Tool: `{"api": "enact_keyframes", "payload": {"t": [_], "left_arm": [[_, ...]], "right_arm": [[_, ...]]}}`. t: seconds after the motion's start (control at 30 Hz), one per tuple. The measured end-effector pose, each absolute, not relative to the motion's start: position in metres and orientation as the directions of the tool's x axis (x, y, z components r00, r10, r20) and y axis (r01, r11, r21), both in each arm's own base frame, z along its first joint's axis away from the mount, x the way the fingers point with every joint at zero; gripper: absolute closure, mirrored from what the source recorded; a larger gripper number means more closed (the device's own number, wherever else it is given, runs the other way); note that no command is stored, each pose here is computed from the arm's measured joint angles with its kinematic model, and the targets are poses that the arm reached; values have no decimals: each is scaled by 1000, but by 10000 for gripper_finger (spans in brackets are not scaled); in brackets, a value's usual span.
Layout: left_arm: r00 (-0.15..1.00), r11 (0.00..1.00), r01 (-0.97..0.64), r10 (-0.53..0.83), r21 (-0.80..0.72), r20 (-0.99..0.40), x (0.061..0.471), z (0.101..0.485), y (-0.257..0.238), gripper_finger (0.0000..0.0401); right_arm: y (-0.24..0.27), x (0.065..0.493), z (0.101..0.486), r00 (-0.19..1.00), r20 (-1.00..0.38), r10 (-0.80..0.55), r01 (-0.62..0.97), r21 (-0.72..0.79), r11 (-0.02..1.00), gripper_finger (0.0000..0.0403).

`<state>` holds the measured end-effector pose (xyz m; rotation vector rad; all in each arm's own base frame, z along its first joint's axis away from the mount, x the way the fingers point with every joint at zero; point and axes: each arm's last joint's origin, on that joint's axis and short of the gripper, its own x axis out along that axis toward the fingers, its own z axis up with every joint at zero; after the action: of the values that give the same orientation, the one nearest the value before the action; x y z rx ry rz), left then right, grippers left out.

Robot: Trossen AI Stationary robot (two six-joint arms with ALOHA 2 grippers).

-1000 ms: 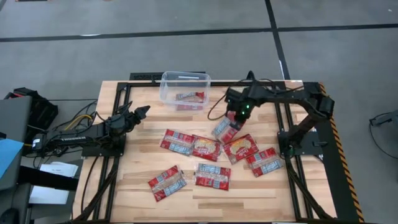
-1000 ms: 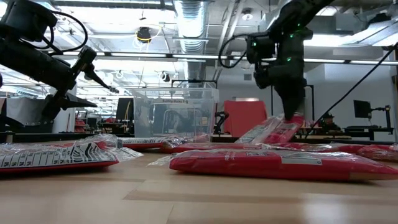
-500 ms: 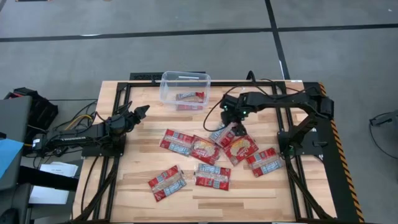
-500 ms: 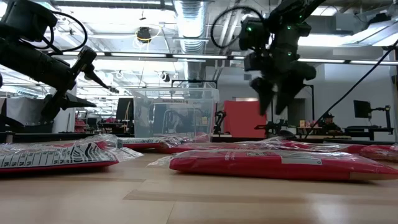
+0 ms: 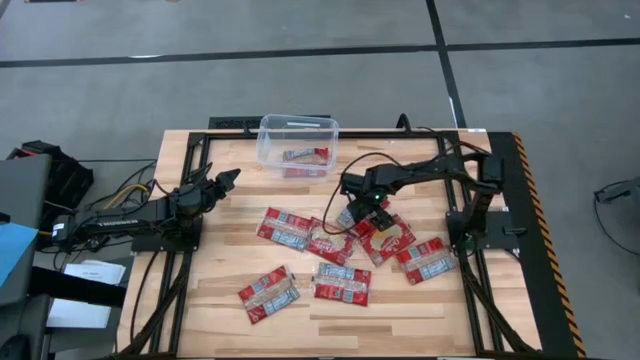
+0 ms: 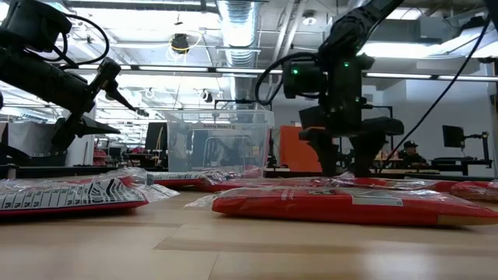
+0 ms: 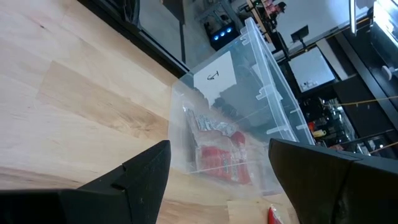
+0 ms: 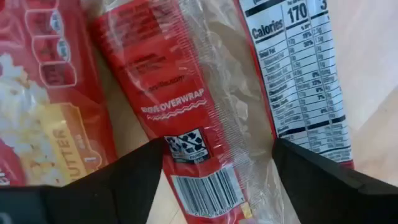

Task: Sort popcorn bags into baskets
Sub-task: Put the red popcorn bag into the transparent bin

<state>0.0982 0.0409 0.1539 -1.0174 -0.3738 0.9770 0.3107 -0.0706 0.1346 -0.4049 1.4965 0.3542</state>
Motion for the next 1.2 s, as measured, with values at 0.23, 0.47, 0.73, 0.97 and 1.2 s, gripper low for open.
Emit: {"api": "enact_keyframes", "payload": {"t": [0.23,0.47,0.73,0.97,1.2], "left_arm": [[542,169,-507,825,-845,-160,98,154,41,140],[542,171,-510,825,-843,-160,98,154,41,140],[541,171,-510,826,-843,-160,98,154,41,140],[540,171,-511,826,-843,-160,98,154,41,140],[540,177,-518,826,-837,-160,98,154,41,140]], "right_arm": [[-70,306,133,-1,-1000,-25,-422,-23,907,193],[-72,301,151,59,-998,-36,-389,-56,919,346],[-75,301,152,64,-997,-41,-251,-56,966,397],[-75,294,176,135,-989,-60,-99,-74,992,398],[-87,285,205,256,-963,-80,38,-73,997,396]]}}
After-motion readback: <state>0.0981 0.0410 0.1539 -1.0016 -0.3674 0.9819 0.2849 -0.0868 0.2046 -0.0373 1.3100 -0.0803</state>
